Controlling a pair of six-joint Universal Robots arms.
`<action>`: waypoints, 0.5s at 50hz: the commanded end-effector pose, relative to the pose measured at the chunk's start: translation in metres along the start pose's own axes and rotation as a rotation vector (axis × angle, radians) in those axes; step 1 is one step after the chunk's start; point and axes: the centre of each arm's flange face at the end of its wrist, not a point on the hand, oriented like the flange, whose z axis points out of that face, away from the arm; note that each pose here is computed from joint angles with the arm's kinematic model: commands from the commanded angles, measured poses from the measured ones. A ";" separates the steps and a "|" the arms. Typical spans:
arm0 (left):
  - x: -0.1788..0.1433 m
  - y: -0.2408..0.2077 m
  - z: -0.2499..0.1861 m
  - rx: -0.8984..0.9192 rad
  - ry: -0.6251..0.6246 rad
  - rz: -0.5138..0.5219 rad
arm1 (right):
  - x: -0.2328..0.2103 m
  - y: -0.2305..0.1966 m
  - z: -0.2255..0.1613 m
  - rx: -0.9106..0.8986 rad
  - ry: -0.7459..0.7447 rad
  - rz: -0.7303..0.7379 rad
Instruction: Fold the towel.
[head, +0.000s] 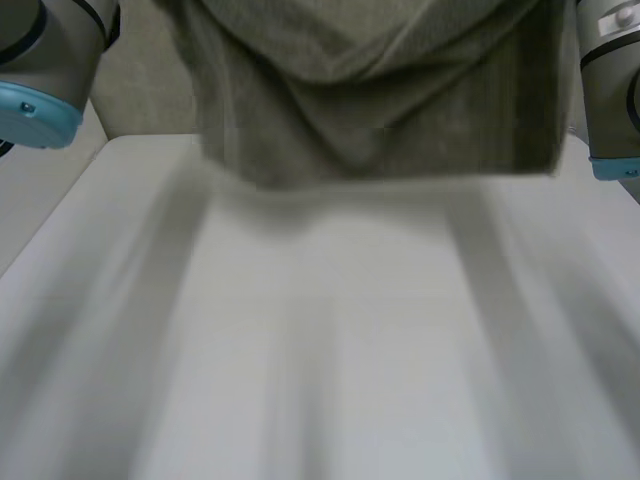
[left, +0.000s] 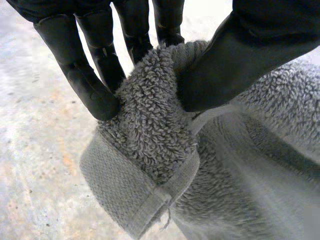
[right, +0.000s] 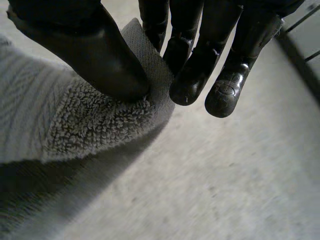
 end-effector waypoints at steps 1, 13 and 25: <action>-0.017 0.037 -0.023 -0.160 -0.040 -0.098 | -0.009 0.011 -0.030 -0.111 -0.109 0.053; -0.011 0.168 -0.132 -0.623 0.085 -0.061 | -0.048 0.075 -0.152 -0.559 -0.529 0.245; -0.002 0.189 -0.204 -0.795 0.225 0.068 | -0.023 0.081 -0.205 -0.700 -0.556 0.343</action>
